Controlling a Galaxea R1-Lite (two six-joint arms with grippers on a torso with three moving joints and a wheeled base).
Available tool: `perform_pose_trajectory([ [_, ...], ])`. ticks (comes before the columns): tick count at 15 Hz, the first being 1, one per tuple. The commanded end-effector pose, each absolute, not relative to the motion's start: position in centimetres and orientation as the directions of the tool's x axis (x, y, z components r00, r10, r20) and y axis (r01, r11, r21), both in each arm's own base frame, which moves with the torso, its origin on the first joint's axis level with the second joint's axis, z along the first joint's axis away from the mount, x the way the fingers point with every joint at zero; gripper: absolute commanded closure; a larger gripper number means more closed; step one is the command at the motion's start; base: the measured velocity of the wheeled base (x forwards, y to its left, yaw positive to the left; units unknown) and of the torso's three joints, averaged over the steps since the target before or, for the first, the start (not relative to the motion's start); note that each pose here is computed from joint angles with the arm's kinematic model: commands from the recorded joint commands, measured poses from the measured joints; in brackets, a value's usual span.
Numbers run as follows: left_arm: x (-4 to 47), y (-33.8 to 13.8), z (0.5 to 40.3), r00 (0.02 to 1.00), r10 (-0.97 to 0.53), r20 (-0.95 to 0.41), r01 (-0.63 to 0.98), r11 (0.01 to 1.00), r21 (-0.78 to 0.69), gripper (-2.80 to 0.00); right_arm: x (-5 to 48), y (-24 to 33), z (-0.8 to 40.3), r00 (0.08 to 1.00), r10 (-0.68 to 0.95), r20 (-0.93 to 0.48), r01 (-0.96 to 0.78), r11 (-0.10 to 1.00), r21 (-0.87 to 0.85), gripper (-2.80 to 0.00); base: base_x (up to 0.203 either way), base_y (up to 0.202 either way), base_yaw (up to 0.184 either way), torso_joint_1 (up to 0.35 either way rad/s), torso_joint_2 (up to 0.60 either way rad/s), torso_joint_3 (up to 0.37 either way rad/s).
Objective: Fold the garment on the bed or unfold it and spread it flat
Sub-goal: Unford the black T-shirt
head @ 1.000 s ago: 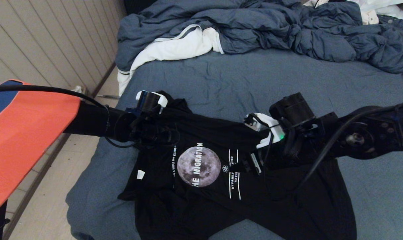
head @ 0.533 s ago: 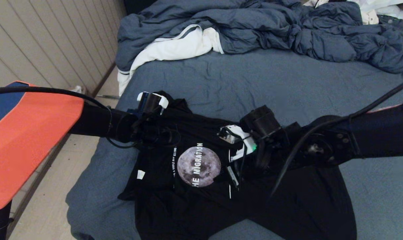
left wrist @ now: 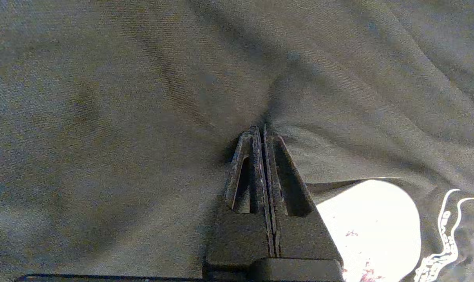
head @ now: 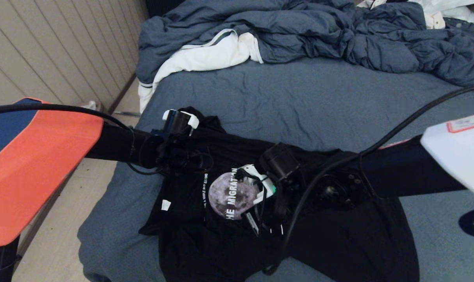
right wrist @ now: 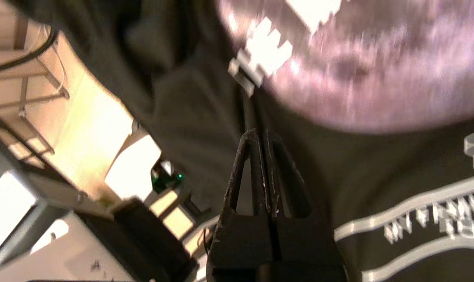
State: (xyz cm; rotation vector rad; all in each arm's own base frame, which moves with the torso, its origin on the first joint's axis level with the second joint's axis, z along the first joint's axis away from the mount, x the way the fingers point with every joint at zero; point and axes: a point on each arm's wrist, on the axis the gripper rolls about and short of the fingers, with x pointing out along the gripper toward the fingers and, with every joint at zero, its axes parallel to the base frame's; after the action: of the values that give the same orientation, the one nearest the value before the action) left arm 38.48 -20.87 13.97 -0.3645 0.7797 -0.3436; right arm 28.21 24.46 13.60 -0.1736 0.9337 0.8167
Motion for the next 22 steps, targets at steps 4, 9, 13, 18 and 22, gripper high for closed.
perform_pose_trajectory([
  [4, 38.5, -20.9, 13.7, 0.658, -0.427, -0.62, 0.159, 0.884, -0.44, 0.0, 29.6, 25.8, 12.6, 0.338, 0.536, -0.773, -0.682, 0.706, 0.191, 0.0, 0.0, 0.0, 0.0, 0.0, 0.0, 0.0],
  [9, 38.8, -21.1, 13.2, 0.655, -0.424, -0.626, 0.155, 0.886, -0.437, 0.0, 28.2, 25.8, 11.5, 0.295, 0.517, -0.804, -0.691, 0.696, 0.194, 0.0, 0.0, 0.0, 0.0, 0.0, 0.0, 0.0],
  [13, 39.0, -21.0, 13.1, 0.655, -0.422, -0.627, 0.154, 0.887, -0.436, 0.0, 25.9, 24.7, 10.4, 0.24, 0.481, -0.843, -0.7, 0.688, 0.193, 0.0, 0.0, 0.0, 0.0, 0.0, 0.0, 0.0],
  [18, 39.1, -21.1, 12.7, 0.652, -0.42, -0.632, 0.151, 0.888, -0.434, 0.0, 22.2, 22.7, 8.7, 0.215, 0.478, -0.851, -0.723, 0.664, 0.191, 0.0, 0.0, 0.0, 0.0, 0.0, 0.0, 0.0],
  [22, 39.2, -21.1, 12.8, 0.653, -0.42, -0.63, 0.151, 0.887, -0.436, 0.0, 21.8, 22.1, 10.0, 0.254, 0.514, -0.819, -0.723, 0.663, 0.192, 0.0, 0.0, 0.0, 0.0, 0.0, 0.0, 0.0],
])
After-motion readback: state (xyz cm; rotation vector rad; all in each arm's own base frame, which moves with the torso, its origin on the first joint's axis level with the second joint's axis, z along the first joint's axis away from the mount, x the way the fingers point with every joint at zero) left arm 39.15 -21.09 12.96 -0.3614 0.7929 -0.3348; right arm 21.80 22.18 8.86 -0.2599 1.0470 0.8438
